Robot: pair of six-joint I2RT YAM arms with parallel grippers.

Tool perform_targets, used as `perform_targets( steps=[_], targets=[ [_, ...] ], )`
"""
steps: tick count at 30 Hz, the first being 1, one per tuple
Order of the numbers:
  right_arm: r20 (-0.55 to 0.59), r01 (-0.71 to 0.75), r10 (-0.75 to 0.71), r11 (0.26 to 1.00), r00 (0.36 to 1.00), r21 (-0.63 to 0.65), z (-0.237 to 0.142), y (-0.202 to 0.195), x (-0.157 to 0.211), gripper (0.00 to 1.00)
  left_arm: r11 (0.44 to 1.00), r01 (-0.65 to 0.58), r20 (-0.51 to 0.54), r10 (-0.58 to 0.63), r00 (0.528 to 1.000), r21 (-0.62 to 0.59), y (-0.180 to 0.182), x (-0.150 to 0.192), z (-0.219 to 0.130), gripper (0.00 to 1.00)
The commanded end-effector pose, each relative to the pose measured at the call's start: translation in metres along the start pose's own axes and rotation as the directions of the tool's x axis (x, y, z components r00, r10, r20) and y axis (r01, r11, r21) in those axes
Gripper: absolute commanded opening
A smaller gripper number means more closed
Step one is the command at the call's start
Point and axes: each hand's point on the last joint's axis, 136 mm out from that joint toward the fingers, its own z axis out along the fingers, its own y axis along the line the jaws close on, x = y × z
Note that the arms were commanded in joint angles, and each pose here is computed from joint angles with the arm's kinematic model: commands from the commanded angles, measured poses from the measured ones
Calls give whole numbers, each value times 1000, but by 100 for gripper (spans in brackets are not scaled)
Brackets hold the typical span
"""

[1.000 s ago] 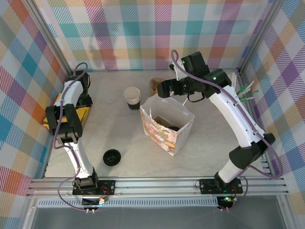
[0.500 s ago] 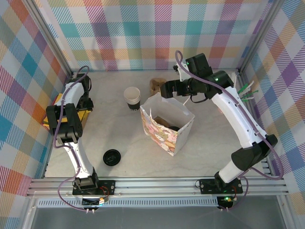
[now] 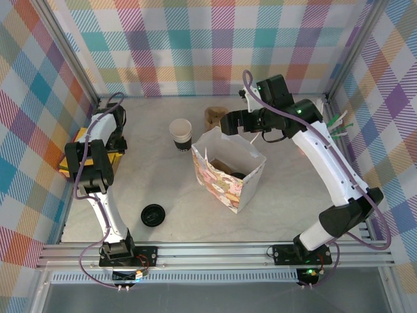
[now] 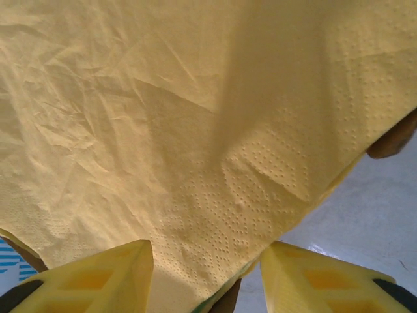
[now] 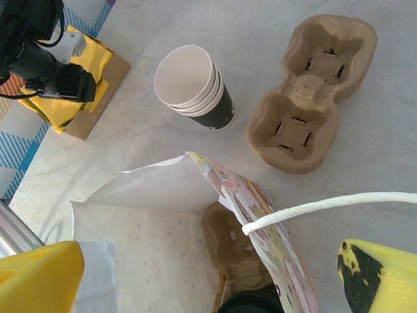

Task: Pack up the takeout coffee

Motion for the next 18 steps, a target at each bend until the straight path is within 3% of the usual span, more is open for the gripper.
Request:
perform_targets(
  steps=[1,7,11,15,18],
  targets=[
    [33,-2,3,1000,999,-28,-12,6,-3,99,998,-4,-14,3,1000,-60,14,4,-1,45],
    [29,-4,5,999,1000,-32,-10,6,-1,99,995,14,19,-12,1000,-101,26,0,-9,43],
    [24,-6,7,999,1000,-34,-9,6,0,99,991,18,32,-14,999,-129,31,0,-11,36],
    [20,-8,9,999,1000,-32,-7,5,1,99,994,13,21,-11,1000,-110,26,0,-8,26],
    [19,-8,9,999,1000,-31,-7,5,2,99,995,12,17,-10,1000,-98,24,0,-8,9]
  ],
)
